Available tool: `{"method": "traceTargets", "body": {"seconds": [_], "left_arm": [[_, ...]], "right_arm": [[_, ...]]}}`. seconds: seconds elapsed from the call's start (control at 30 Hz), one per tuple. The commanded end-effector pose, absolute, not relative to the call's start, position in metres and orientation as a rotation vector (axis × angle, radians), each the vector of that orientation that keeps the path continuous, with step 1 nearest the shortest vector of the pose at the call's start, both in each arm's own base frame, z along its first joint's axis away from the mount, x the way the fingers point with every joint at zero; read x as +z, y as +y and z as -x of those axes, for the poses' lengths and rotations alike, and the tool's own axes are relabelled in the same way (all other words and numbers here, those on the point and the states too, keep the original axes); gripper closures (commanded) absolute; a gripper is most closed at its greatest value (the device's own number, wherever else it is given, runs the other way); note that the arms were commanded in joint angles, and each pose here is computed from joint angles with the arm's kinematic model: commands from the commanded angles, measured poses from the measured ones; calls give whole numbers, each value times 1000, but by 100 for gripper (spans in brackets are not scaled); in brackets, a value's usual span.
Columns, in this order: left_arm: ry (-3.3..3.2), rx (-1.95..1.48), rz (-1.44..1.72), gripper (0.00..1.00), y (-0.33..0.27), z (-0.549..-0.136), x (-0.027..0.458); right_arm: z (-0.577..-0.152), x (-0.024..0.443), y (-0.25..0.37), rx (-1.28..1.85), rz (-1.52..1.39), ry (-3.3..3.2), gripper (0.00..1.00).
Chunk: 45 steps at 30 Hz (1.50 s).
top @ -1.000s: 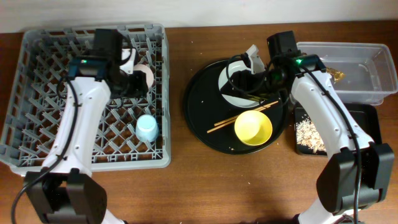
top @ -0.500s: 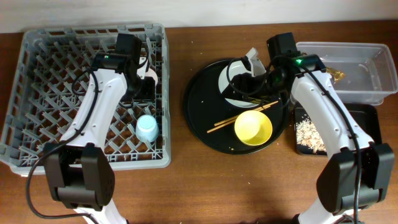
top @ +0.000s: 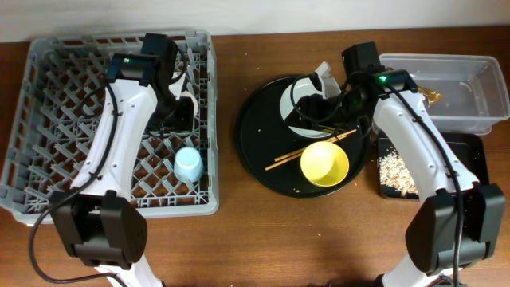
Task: Sort waste into correct bins and load items into the dishwasher rack
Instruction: 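Place the pink cup upside down in the rack with the left gripper, then grasp the yellow bowl with the left gripper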
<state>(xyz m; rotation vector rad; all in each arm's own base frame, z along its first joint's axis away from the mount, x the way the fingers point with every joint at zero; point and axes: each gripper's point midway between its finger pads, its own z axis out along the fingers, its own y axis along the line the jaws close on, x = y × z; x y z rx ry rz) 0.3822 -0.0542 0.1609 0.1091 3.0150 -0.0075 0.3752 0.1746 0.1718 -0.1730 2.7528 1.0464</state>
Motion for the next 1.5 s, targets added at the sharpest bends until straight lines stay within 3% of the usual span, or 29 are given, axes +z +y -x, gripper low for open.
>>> {"method": "traceTargets", "body": {"seconds": [0.0,0.4,0.47,0.53,0.57,0.73,0.87,0.97,1.0,1.13,1.27,1.47], "left_arm": [[3013,0,-103,42,-56,-385,162],[3163,56,-189,36,-72,-380,111],[3159,66,-184,27,-70,-381,111],[3150,82,-184,3,-68,-383,111],[3144,81,-183,1,-69,-384,112],[3040,42,-122,1,-74,-404,159],[2922,-168,-180,1,-109,-410,219],[2905,-278,-290,1,-148,-400,226],[2915,-303,-337,1,-163,-394,222],[2902,-343,-539,2,-222,-375,203],[2857,-364,-648,11,-277,-363,167],[2810,-361,-759,11,-317,-345,100]], "right_arm": [[-375,169,174,1028,180,2761,35],[-372,168,172,1021,171,2780,35],[-372,168,172,1021,170,2781,35],[-372,168,172,1021,171,2780,35],[-372,168,172,1021,171,2780,35],[-378,179,169,1013,173,2739,41],[-382,233,144,943,147,2607,43],[-369,266,94,717,-25,2580,41],[-357,276,68,604,-109,2574,38],[-313,295,3,403,-341,2555,2],[-290,289,-20,377,-462,2599,2],[-286,279,-19,375,-439,2640,2]]}}
